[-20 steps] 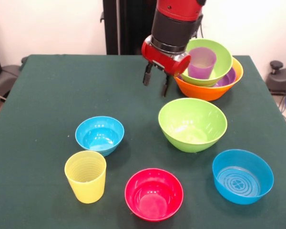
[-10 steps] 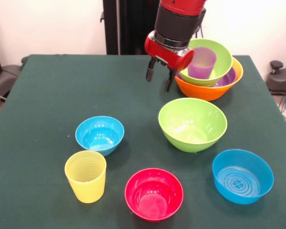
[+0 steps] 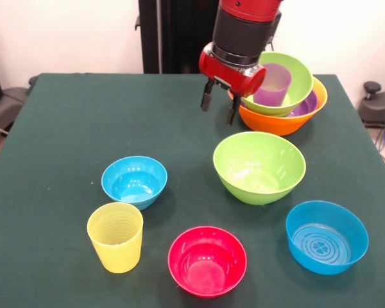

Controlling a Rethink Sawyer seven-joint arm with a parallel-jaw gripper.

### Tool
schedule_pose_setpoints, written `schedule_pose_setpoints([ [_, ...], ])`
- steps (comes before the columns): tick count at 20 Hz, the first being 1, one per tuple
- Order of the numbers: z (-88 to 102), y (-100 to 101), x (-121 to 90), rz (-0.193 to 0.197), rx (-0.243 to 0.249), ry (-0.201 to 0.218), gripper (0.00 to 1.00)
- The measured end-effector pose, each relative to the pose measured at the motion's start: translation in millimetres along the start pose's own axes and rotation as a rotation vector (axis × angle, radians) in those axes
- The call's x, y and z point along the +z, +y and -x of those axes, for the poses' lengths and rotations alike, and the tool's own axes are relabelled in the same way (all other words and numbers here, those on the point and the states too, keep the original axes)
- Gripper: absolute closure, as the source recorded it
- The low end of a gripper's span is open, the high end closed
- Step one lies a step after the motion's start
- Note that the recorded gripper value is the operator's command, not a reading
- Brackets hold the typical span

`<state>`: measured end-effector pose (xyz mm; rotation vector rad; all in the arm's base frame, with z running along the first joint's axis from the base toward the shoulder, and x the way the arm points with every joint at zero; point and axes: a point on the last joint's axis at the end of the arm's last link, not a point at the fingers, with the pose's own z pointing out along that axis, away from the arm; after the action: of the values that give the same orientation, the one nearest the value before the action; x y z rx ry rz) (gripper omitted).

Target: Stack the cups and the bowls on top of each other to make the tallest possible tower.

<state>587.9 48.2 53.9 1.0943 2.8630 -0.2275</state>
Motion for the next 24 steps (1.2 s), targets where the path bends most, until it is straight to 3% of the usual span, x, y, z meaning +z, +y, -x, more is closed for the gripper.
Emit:
schedule_pose_setpoints([
  [14, -21.8, 17.8, 5.6, 0.008, -0.041, 0.019, 0.00],
  [24, -23.7, 23.2, 5.6, 0.012, -0.049, 0.017, 0.00],
])
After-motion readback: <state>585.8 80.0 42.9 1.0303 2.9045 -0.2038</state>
